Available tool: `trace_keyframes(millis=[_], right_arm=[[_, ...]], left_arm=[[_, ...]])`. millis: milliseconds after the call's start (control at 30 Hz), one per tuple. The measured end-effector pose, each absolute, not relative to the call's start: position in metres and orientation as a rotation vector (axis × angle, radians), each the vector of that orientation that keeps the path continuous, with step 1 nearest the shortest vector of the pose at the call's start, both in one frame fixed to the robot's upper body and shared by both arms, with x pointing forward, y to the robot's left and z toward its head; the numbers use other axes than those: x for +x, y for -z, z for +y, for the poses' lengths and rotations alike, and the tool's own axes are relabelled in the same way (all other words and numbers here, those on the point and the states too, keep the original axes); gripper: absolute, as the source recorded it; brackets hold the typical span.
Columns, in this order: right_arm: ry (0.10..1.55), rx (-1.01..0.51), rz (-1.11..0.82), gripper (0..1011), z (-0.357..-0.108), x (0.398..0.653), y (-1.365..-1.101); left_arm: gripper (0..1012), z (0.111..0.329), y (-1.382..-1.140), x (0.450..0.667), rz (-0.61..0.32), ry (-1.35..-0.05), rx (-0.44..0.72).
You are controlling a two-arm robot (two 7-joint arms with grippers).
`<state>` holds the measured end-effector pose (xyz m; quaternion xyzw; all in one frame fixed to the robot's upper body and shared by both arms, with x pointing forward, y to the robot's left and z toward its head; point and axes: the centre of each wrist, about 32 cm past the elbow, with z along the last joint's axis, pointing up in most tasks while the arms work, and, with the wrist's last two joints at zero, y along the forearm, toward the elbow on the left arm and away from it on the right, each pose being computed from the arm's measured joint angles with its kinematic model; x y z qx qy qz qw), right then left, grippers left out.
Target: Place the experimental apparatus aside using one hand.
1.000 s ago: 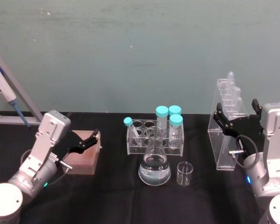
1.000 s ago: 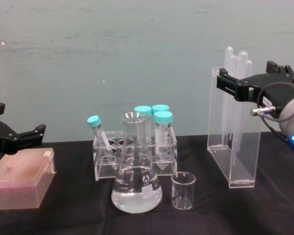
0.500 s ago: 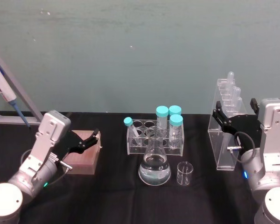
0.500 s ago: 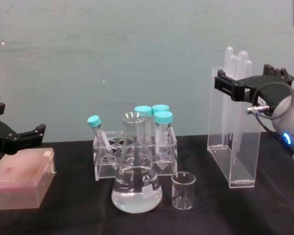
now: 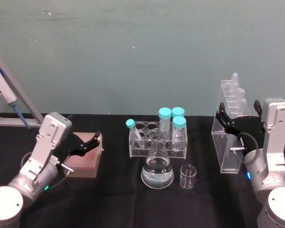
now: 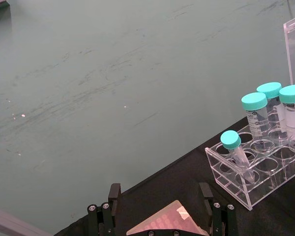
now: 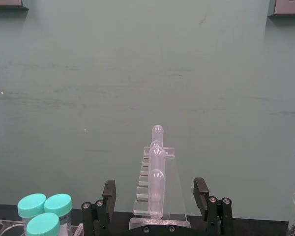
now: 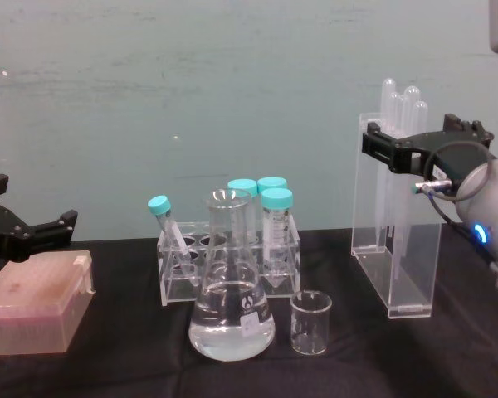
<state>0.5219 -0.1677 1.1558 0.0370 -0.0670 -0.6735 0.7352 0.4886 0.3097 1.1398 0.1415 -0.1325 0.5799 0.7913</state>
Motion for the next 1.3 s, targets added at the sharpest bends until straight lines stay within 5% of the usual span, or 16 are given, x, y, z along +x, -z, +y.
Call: trace_keyframes(millis=[1300], right_arm=[[1.467,0.073,-0.127,1010,-0.1677,0.5284,-1.1522]], left_arm=[[1000,0.3097,-1.1398,0.4886,-0.285,-1.248,0.305]])
